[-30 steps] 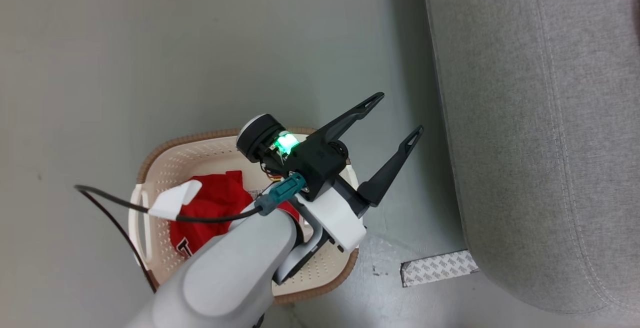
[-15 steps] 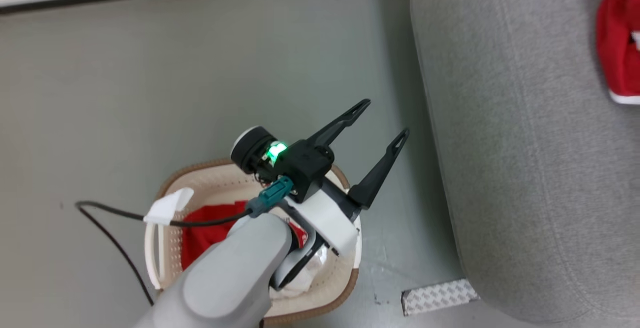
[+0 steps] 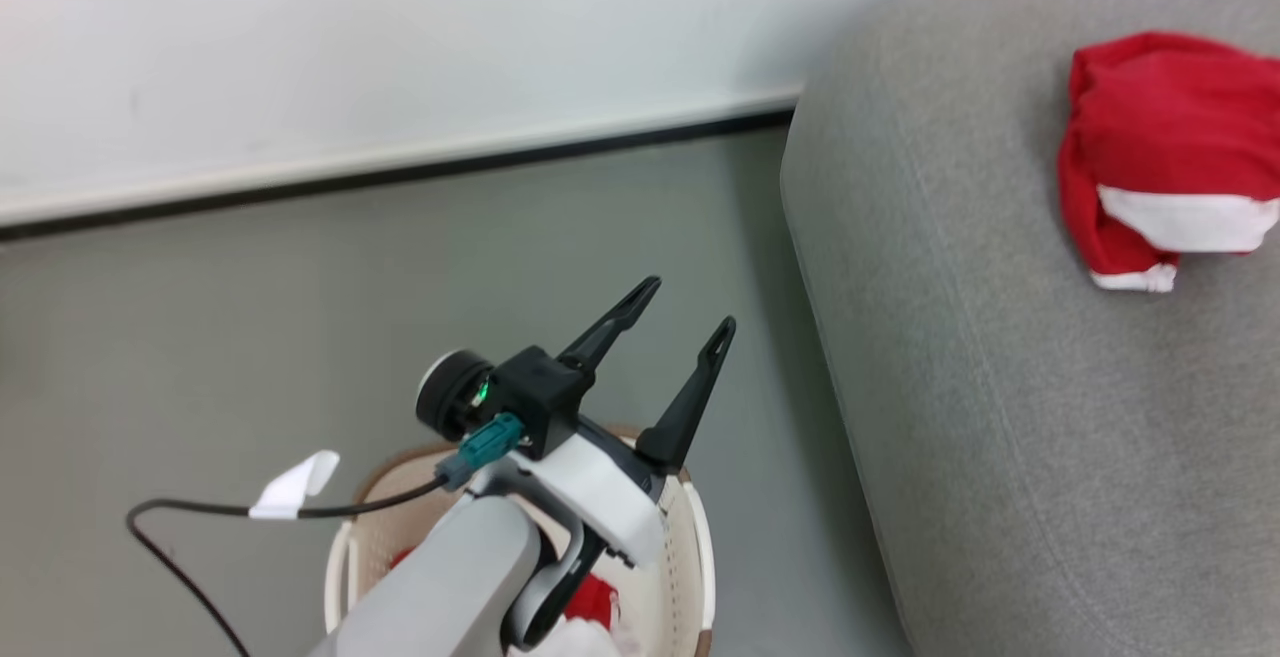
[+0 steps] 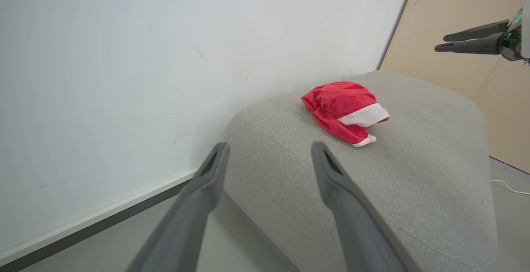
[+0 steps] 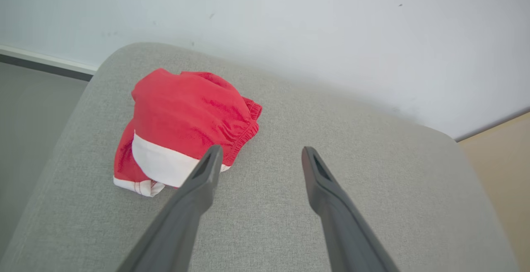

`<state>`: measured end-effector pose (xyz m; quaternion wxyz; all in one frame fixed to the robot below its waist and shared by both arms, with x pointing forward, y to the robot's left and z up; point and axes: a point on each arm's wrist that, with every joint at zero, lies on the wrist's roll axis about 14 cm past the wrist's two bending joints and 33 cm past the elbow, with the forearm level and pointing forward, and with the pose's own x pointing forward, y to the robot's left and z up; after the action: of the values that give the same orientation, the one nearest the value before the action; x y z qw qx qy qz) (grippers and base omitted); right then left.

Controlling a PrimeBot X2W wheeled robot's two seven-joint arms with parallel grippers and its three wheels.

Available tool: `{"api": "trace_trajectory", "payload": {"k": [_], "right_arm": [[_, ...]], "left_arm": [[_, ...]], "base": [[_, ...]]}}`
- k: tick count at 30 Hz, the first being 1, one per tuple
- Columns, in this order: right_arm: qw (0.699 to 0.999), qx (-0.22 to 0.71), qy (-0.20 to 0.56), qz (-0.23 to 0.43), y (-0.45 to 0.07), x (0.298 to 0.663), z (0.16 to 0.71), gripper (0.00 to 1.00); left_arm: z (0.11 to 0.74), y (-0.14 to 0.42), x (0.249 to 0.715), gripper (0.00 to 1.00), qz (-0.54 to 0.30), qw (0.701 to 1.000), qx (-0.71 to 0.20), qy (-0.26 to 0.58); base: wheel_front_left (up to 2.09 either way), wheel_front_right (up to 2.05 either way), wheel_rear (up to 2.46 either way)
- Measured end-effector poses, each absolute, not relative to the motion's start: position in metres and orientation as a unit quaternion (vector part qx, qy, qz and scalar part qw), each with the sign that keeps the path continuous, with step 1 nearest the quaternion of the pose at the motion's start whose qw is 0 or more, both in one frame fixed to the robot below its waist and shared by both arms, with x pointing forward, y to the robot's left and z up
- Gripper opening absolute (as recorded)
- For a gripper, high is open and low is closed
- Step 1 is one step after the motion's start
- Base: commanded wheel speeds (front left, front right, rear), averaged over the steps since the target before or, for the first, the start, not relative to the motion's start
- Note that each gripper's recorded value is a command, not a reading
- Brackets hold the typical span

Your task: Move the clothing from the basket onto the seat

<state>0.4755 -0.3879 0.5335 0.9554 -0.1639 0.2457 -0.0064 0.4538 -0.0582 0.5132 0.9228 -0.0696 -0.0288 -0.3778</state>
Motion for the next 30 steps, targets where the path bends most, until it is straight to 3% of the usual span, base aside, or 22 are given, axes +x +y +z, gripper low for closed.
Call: {"api": "trace_trajectory", "payload": {"k": [5,15,23,30], "right_arm": [[0.973,-0.157,0.171,0.007,-0.375,0.473,0.568,1.00],[0.993,-0.093,0.013,0.078,-0.295,0.461,0.610,1.00],[0.993,-0.018,-0.069,0.093,-0.255,0.445,0.614,1.00],[0.990,0.038,-0.092,0.102,-0.217,0.419,0.587,1.00]], "left_arm": [[0.528,-0.042,0.447,1.00,-0.352,0.933,-0.068,-0.041],[0.556,0.046,0.433,1.00,-0.226,0.970,-0.056,-0.072],[0.560,0.103,0.419,1.00,-0.137,0.986,-0.057,-0.079],[0.552,0.153,0.402,1.00,-0.055,0.994,-0.065,-0.074]], "base": [[0.00,0.00,0.00],[0.00,0.00,0.00],[0.00,0.00,0.00],[0.00,0.00,0.00]]}}
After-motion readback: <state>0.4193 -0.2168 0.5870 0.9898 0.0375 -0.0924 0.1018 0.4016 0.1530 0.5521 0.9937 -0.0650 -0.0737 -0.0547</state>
